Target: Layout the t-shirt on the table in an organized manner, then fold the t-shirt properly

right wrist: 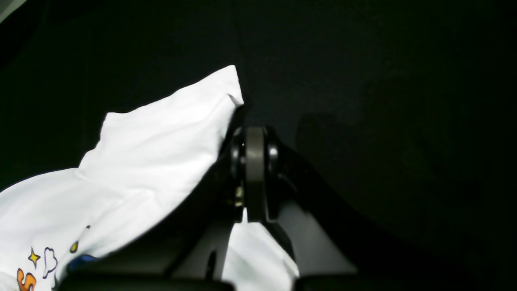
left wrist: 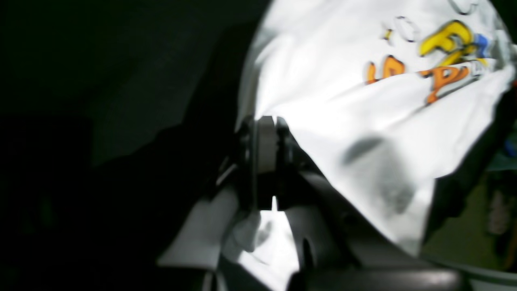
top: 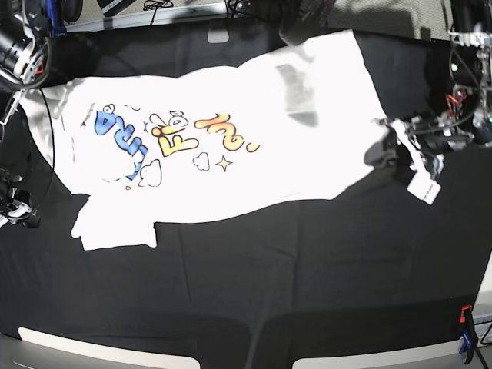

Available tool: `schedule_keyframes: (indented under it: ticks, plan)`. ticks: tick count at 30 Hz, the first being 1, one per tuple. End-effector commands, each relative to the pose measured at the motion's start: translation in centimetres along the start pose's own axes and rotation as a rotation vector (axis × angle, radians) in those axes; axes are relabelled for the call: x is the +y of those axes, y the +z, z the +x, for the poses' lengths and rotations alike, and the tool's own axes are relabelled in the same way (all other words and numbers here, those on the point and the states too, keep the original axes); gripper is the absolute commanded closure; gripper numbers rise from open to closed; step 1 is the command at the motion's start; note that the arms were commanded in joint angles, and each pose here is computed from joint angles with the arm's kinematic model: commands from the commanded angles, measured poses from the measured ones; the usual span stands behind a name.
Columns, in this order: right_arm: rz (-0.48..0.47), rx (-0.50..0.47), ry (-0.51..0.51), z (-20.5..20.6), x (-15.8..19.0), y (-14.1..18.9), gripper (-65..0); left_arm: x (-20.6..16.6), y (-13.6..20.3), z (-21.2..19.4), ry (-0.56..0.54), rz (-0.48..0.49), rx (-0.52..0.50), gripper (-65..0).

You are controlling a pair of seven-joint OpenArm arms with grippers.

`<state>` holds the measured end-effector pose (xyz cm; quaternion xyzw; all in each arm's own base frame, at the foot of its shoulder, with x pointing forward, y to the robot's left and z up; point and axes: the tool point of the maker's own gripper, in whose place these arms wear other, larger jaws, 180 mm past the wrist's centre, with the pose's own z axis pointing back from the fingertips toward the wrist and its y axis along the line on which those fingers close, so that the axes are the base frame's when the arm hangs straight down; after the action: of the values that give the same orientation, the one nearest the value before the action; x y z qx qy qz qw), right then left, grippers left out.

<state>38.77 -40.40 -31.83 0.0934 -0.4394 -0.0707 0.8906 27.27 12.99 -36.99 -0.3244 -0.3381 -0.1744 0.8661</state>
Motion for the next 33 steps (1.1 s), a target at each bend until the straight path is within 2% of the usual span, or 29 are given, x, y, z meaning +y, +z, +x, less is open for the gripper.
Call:
schedule_keyframes:
  ticks: [1,10,18,19,22,24,28,33]
  plan:
    - [-0.001,-0.073,0.028,3.0,-0.3,1.0,0.0,-0.7,0.0,0.8,0.000,-0.026,-0.042,0.0]
    - [-0.001,-0.073,0.028,3.0,-0.3,1.0,0.0,-7.7,-3.1,-2.4,0.231,-0.227,-0.107,0.0]
    - [-0.001,-0.073,0.028,3.0,-0.3,1.0,0.0,-12.4,-3.9,-2.7,0.308,-0.421,-0.074,0.0]
    - [-0.001,-0.073,0.028,3.0,-0.3,1.0,0.0,-12.7,-3.8,-2.5,0.315,-0.439,-0.083,-2.5]
    - [-0.001,-0.073,0.028,3.0,-0.3,1.0,0.0,-13.1,-3.4,-1.7,0.332,-0.474,-0.122,-21.0]
    - [-0.001,-0.073,0.028,3.0,-0.3,1.0,0.0,-13.3,-3.2,-1.2,0.344,-0.496,-0.149,-28.7]
    - [-0.001,-0.073,0.028,3.0,-0.3,1.0,0.0,-13.6,-2.8,-0.4,0.360,-0.527,-0.188,-31.0]
    - [-0.001,-0.073,0.028,3.0,-0.3,1.0,0.0,-13.2,-3.1,-0.8,0.339,-0.498,-0.157,-30.4]
